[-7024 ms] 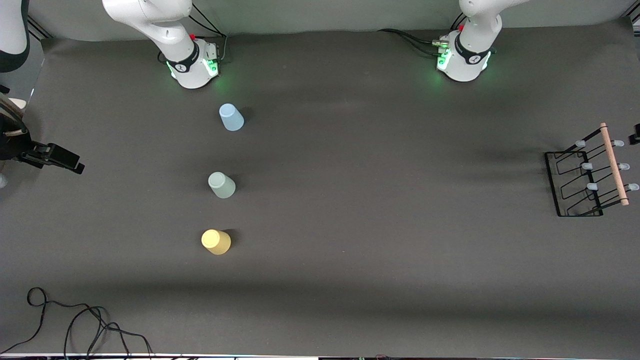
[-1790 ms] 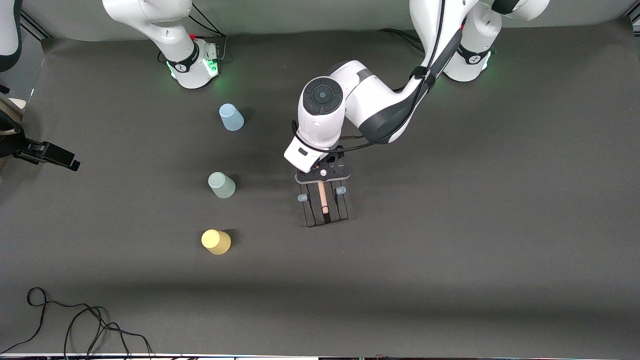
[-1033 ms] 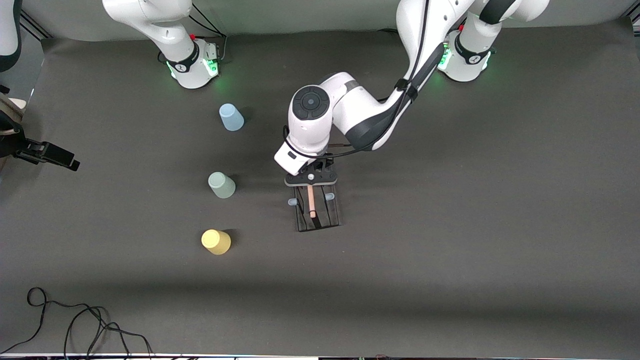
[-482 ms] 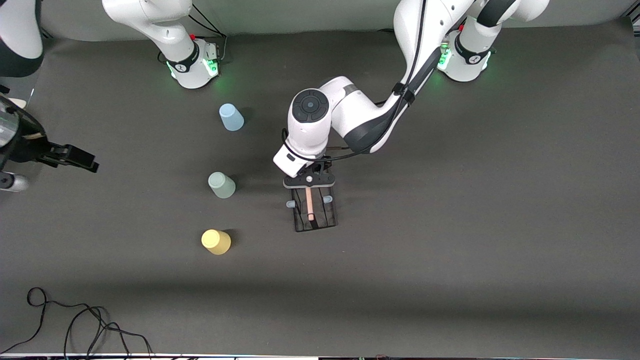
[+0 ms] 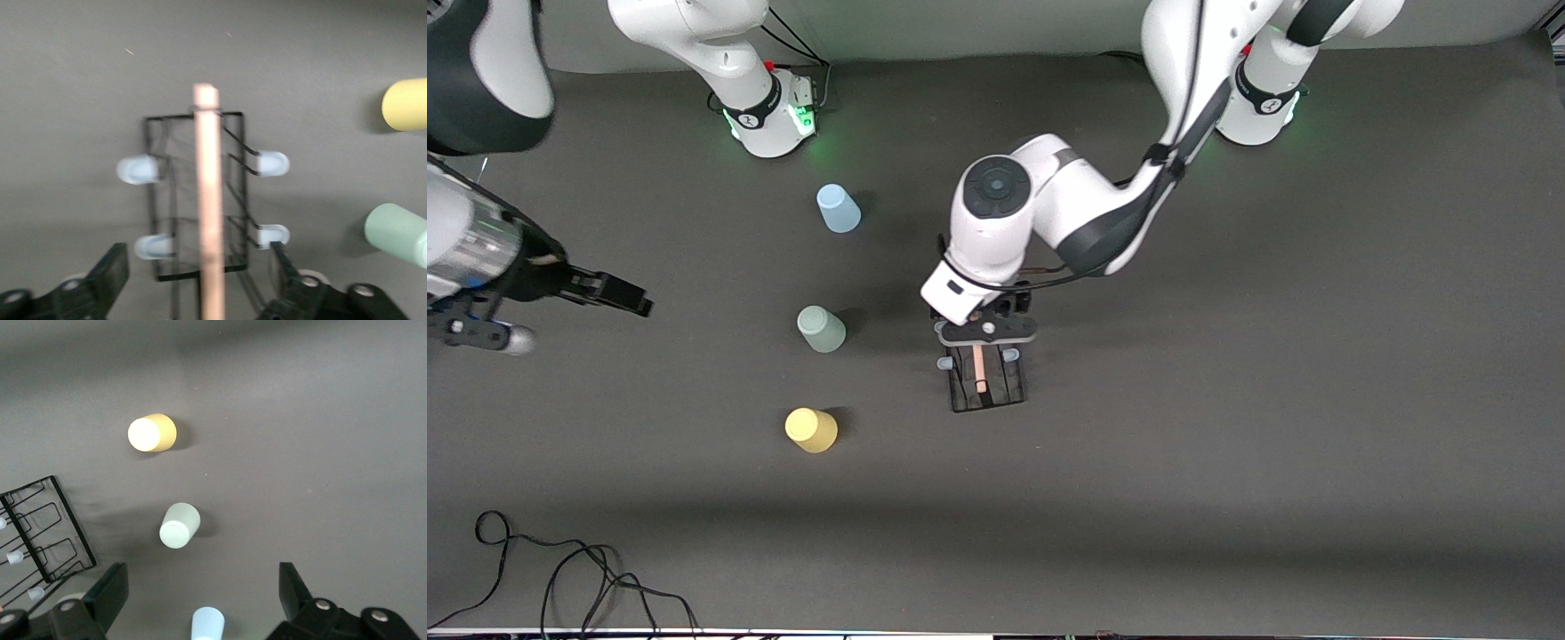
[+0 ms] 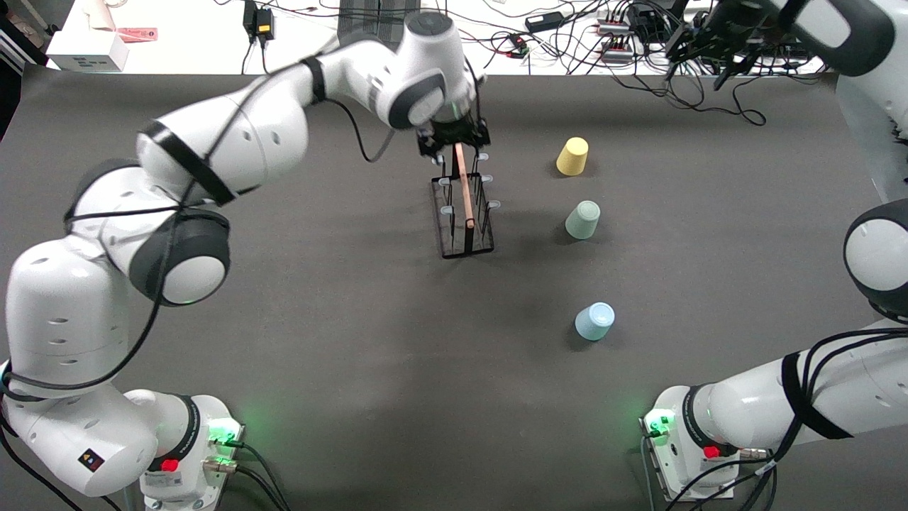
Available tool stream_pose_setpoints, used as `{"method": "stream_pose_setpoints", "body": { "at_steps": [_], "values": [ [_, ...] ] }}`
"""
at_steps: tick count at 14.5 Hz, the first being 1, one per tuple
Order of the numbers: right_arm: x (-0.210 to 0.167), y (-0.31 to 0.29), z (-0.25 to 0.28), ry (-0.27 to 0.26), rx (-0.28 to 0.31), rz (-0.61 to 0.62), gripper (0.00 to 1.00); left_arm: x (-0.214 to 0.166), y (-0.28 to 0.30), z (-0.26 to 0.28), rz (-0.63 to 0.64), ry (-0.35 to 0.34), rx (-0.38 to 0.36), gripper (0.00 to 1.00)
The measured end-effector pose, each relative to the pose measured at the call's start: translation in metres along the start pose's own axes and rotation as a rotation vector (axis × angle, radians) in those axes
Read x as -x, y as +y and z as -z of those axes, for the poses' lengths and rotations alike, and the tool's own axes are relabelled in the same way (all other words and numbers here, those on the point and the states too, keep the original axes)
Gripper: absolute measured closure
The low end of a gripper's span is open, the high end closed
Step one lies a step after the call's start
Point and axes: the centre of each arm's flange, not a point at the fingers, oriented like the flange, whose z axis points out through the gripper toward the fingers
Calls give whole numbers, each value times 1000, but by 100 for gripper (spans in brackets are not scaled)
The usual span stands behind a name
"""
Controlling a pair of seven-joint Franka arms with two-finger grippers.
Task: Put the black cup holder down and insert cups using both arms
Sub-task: 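Raise the left gripper away while the right gripper reaches the green cup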
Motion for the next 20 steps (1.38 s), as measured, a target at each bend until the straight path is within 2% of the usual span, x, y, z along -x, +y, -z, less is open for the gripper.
{"method": "stream_pose_setpoints", "body": {
  "at_steps": [2,4,6,8,12,16,20],
  "values": [
    [6,-17,-18,-15,8,-21,0,-27,-41,44,-49,-23,-35,0],
    [10,-28,-40,-19,12,-36,0,-61,-107,92,-109,-63,-70,0],
    [14,-36,-69,-4,8,-50,0,-90,-182,136,-119,-96,-96,0],
    [24,-50,-106,21,-1,-57,0,-104,-243,173,-109,-105,-108,0],
    [54,-69,-181,82,-24,-39,0,-90,-342,228,-111,-101,-127,0],
    [78,-50,-246,153,-50,-45,0,-56,-388,252,-109,-101,-149,0],
    [100,-56,-285,160,-48,-41,0,-59,-438,254,-56,-111,-150,0]
  ]
}}
